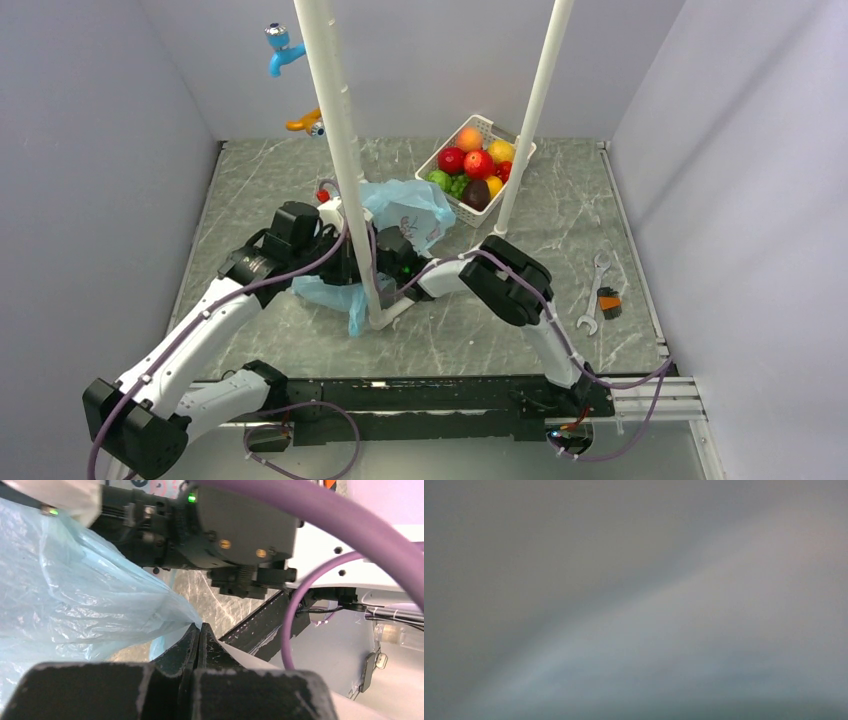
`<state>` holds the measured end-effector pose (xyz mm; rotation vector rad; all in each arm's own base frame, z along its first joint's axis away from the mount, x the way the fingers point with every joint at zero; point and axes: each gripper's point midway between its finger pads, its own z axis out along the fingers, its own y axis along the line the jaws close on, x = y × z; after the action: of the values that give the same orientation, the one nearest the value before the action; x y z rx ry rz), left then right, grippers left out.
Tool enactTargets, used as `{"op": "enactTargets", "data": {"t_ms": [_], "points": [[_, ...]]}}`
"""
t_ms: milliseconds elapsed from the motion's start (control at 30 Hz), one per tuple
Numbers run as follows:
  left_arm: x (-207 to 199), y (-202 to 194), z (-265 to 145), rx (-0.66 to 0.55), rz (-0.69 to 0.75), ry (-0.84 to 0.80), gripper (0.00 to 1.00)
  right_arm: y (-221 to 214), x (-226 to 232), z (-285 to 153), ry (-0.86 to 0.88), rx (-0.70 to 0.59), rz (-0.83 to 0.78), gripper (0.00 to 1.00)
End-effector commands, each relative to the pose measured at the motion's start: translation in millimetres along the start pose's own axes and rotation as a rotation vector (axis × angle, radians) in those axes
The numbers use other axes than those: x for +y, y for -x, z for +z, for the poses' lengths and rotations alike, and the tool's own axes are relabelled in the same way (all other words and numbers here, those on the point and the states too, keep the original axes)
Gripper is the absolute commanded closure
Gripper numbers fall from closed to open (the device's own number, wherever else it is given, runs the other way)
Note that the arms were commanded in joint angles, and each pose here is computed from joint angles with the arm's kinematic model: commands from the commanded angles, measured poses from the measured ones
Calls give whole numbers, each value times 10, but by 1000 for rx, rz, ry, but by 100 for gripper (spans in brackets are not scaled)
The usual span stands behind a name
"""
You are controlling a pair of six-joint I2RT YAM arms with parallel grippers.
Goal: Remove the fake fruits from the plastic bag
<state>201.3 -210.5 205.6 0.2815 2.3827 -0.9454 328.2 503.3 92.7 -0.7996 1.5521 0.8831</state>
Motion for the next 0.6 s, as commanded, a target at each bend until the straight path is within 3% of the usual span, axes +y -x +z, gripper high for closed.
{"op": "enactTargets", "data": {"t_ms": [0,267,433,567], "points": [[-296,-118,-76,17,-5,-150,100,-155,-57,193,-26,58,14,0],[-198,-232,-92,25,-21,-112,100,-624,-99,548,-42,239,94,9],[-126,-217,-130,6,-18,-63,100,-773,-66,463,-19,279,86,16],[66,-227,-124,-2,-51,49,100,-750,-419,288,-222,270,73,20]]}}
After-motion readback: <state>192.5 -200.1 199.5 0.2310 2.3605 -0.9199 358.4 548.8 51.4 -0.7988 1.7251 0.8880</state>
